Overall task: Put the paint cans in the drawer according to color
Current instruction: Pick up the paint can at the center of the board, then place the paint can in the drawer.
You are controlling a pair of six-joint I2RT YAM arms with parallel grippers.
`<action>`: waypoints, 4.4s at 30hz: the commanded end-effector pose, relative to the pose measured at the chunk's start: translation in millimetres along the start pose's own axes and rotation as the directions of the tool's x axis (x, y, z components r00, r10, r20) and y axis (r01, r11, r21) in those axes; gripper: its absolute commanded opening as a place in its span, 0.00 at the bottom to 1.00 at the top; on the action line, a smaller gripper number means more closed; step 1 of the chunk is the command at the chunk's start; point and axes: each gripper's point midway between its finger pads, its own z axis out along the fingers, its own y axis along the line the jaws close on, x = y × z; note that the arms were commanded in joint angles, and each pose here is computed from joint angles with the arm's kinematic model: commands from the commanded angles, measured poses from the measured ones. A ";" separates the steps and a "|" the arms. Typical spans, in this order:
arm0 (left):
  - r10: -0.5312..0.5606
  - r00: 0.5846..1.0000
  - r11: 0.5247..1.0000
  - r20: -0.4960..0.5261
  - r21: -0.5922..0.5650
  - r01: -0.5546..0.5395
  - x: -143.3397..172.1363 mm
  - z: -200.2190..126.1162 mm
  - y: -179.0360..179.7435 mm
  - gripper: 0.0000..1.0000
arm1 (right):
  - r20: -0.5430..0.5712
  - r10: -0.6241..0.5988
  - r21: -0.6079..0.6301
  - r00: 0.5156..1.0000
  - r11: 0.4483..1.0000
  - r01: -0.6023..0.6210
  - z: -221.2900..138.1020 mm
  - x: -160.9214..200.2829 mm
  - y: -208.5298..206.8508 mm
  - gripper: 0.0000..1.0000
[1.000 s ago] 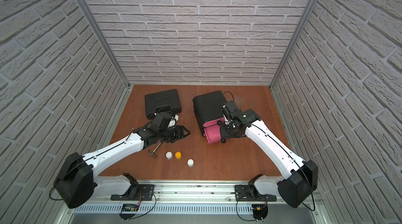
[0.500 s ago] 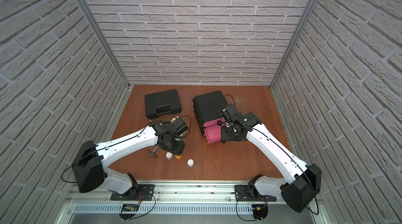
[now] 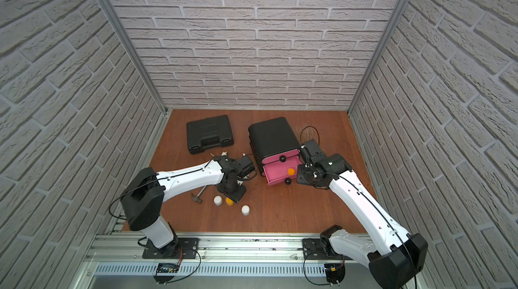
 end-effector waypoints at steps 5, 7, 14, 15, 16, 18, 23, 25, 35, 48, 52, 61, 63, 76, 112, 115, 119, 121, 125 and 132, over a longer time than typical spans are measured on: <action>-0.047 0.999 0.995 -0.006 0.083 0.048 1.7 9.7 1.1 0.60 | 0.005 0.075 -0.026 0.997 0.997 -0.075 -2.2 1.5 -11.7 0.47; -0.060 0.998 0.995 -0.015 0.082 0.061 4.8 13.4 4.6 0.60 | 0.004 0.080 -0.032 0.997 0.996 -0.079 -2.3 0.7 -11.2 0.47; -0.065 0.997 0.996 -0.038 0.053 0.067 14.3 19.0 12.1 0.60 | -0.005 0.081 -0.039 0.997 0.996 -0.082 -0.7 0.6 -9.4 0.47; -0.060 0.997 0.997 -0.039 0.050 0.062 15.1 19.3 11.9 0.59 | -0.007 0.082 -0.039 0.997 0.996 -0.082 -0.4 0.8 -9.1 0.47; -0.057 0.998 0.997 -0.038 0.047 0.059 15.1 19.0 11.7 0.59 | -0.005 0.082 -0.040 0.997 0.996 -0.082 -0.4 0.2 -8.8 0.47; -0.045 0.998 0.998 -0.041 0.045 0.047 16.3 19.8 8.9 0.58 | -0.007 0.082 -0.039 0.997 0.996 -0.082 -0.1 0.0 -8.8 0.47; -0.025 0.999 0.998 -0.048 0.055 0.028 15.1 25.7 -0.5 0.56 | -0.007 0.084 -0.044 0.996 0.995 -0.085 -0.5 0.1 -8.1 0.47; -0.027 0.998 0.998 -0.049 0.054 0.029 14.2 27.2 -1.1 0.54 | -0.007 0.083 -0.043 0.997 0.996 -0.083 -1.1 0.3 -8.4 0.47; -0.033 0.998 0.999 -0.058 0.031 0.035 21.3 28.6 3.4 0.51 | -0.013 0.083 -0.038 0.996 0.996 -0.084 0.8 4.0 -11.0 0.46; -0.040 0.998 0.999 -0.038 0.030 0.041 20.8 24.4 0.7 0.42 | -0.014 0.089 -0.055 0.996 0.994 -0.090 2.6 3.6 -8.4 0.46; -0.041 0.999 0.999 -0.036 0.028 0.042 19.2 24.8 0.6 0.38 | -0.015 0.092 -0.052 0.996 0.994 -0.093 3.1 5.4 -10.6 0.45; -0.018 0.999 1.000 0.039 -0.001 0.018 13.4 -15.6 0.5 0.30 | -0.052 0.107 -0.054 0.993 0.992 -0.110 13.9 11.4 -14.8 0.44; 0.010 0.996 1.000 0.089 -0.006 -0.009 3.7 -40.8 -4.7 0.30 | -0.068 0.125 -0.058 0.990 0.990 -0.129 20.1 14.1 -17.1 0.43; 0.237 0.929 0.971 0.285 -0.051 -0.232 -69.9 -152.3 -61.0 0.31 | -0.164 0.307 -0.138 0.937 0.934 -0.330 55.6 42.4 -31.8 0.42; 0.491 0.854 0.863 0.171 -0.229 -0.450 -149.6 -72.2 -130.6 0.54 | -0.154 0.314 -0.158 0.937 0.928 -0.337 44.0 44.1 -38.6 0.41; 0.489 0.854 0.864 0.181 -0.237 -0.444 -150.3 -76.9 -129.0 0.57 | -0.153 0.313 -0.160 0.937 0.928 -0.336 43.3 44.4 -38.6 0.41; 0.476 0.848 0.873 0.232 -0.241 -0.424 -149.8 -98.8 -128.7 0.57 | -0.162 0.314 -0.178 0.936 0.923 -0.340 43.4 43.4 -34.8 0.41; 0.468 0.835 0.880 0.289 -0.237 -0.411 -148.8 -120.5 -130.7 0.57 | -0.181 0.312 -0.198 0.933 0.917 -0.346 45.1 44.2 -30.2 0.40; 0.407 0.798 0.913 0.445 -0.192 -0.359 -143.3 -172.6 -133.8 0.55 | -0.214 0.335 -0.249 0.918 0.890 -0.383 54.4 44.7 -19.3 0.37; 0.127 0.776 0.991 0.618 -0.043 -0.128 -138.3 -221.9 -79.4 0.53 | -0.216 0.384 -0.342 0.898 0.832 -0.438 72.3 29.5 -1.7 0.32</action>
